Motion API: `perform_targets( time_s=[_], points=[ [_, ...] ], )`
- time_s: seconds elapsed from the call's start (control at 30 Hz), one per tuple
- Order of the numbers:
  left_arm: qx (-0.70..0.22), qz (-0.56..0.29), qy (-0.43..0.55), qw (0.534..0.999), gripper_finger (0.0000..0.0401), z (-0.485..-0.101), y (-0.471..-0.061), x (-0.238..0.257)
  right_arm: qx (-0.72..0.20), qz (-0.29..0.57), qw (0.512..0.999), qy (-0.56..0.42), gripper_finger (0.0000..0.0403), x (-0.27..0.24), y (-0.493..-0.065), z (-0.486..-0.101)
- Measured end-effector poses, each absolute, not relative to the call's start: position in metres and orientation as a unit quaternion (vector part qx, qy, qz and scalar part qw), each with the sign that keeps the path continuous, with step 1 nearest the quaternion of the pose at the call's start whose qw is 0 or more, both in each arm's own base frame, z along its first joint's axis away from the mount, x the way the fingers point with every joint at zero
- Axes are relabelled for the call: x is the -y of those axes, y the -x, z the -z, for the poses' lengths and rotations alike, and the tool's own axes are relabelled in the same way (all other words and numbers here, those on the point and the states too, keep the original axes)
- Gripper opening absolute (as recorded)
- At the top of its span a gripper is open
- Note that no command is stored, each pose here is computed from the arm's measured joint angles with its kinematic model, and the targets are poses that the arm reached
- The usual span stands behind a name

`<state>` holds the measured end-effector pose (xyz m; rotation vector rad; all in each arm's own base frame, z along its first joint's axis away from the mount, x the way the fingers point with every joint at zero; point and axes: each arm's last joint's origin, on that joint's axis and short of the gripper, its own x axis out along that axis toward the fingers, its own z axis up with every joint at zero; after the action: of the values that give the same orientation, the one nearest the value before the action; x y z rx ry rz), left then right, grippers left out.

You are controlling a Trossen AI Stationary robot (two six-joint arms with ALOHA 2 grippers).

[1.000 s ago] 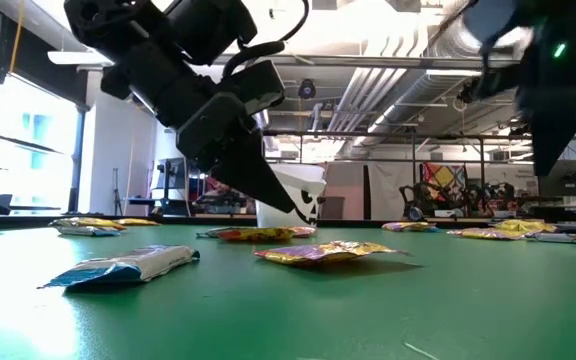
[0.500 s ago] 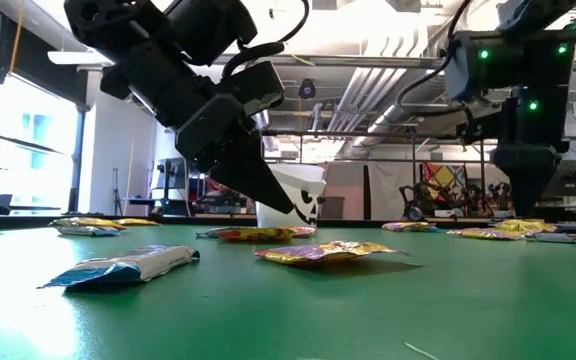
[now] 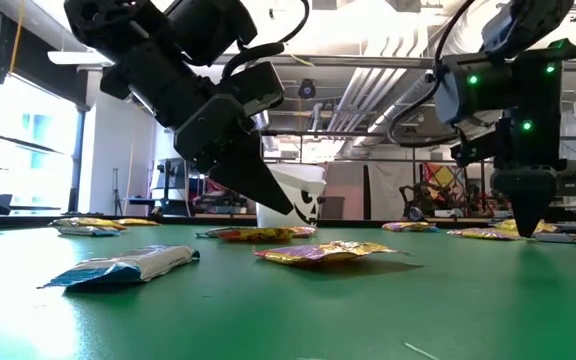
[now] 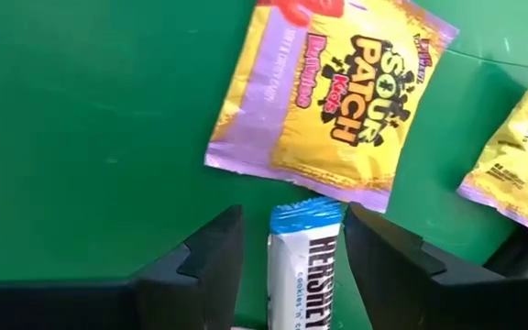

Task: Sort candy by brand, put in halloween buckets
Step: Put the white candy into the black bucket

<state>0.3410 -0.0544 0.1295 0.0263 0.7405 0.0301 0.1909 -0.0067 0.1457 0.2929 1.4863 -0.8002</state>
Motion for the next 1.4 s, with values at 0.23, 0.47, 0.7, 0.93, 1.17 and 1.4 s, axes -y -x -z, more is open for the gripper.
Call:
perform_targets(
  time_s=[0.23, 0.47, 0.7, 0.93, 1.17, 1.4],
  points=[
    [-0.362, -0.014, -0.013, 0.932, 0.0086, -0.129, -0.341, 0.054, -0.661, 0.359, 0.646, -0.132, 0.0142, 0.013, -0.193, -0.141],
    [-0.363, -0.010, -0.015, 0.932, 0.0086, -0.129, -0.340, 0.058, -0.672, 0.356, 0.637, -0.127, 0.0091, 0.017, -0.195, -0.136],
    [-0.364, -0.006, -0.017, 0.931, 0.0086, -0.129, -0.340, 0.061, -0.678, 0.348, 0.635, -0.128, 0.0024, 0.017, -0.195, -0.134],
    [-0.369, -0.006, -0.018, 0.929, 0.0086, -0.128, -0.339, 0.061, -0.690, 0.344, 0.627, -0.109, 0.0001, 0.016, -0.192, -0.134],
    [-0.370, -0.006, -0.019, 0.929, 0.0086, -0.128, -0.339, 0.061, -0.694, 0.336, 0.632, -0.077, 0.0000, 0.005, -0.201, -0.153],
    [-0.370, -0.006, -0.020, 0.929, 0.0086, -0.128, -0.339, 0.061, -0.673, 0.321, 0.664, -0.053, 0.0000, -0.012, -0.219, -0.180]
  ],
)
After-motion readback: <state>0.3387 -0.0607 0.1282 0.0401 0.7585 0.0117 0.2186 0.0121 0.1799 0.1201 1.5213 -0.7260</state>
